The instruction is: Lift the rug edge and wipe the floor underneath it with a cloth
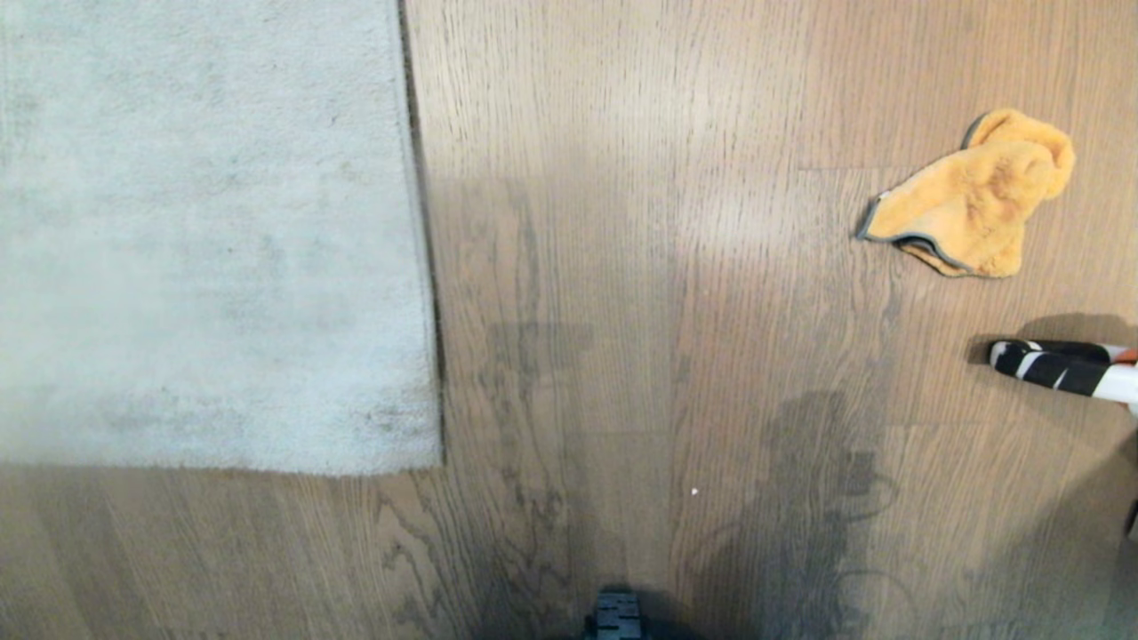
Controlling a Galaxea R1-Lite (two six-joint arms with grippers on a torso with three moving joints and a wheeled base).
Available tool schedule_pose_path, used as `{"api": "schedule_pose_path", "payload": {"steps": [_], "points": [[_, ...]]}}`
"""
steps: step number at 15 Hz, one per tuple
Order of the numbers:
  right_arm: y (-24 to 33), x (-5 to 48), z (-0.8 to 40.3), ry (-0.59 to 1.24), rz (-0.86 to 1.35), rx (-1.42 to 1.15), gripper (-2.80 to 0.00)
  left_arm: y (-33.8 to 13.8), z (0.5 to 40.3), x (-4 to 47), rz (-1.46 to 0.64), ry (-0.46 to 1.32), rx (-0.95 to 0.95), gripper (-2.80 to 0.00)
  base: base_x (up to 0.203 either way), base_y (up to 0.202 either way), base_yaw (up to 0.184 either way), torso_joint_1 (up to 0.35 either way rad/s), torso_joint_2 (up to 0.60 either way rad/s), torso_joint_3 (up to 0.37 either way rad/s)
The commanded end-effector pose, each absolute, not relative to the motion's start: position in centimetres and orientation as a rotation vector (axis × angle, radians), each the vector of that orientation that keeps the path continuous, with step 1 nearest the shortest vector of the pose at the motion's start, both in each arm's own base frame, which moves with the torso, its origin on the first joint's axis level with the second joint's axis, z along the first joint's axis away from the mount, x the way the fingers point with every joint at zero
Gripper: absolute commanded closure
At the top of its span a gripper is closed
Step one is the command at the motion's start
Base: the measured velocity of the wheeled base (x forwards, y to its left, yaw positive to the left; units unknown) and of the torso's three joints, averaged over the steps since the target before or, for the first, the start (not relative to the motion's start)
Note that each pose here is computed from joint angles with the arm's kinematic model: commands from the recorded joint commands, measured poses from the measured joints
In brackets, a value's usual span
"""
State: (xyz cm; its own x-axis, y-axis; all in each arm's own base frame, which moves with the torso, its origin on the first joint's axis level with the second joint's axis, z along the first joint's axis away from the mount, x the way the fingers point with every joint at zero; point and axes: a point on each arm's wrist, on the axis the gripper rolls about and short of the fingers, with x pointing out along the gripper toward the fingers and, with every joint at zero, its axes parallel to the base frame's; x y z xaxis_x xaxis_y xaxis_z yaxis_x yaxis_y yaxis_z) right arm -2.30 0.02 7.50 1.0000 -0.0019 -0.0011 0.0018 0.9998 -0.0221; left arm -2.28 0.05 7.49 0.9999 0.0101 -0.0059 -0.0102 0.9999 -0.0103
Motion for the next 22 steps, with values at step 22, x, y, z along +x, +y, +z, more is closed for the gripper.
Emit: {"api": "schedule_pose_path", "payload": {"steps": [22], "points": [[0.02,-2.28,7.52,0.003,-0.001,-0.023,0.0,0.05,7.49,-2.28,0.011,0.006,-0.018,0.0,0.0,0.0,0.0,0.0,0.0,0.033]]}}
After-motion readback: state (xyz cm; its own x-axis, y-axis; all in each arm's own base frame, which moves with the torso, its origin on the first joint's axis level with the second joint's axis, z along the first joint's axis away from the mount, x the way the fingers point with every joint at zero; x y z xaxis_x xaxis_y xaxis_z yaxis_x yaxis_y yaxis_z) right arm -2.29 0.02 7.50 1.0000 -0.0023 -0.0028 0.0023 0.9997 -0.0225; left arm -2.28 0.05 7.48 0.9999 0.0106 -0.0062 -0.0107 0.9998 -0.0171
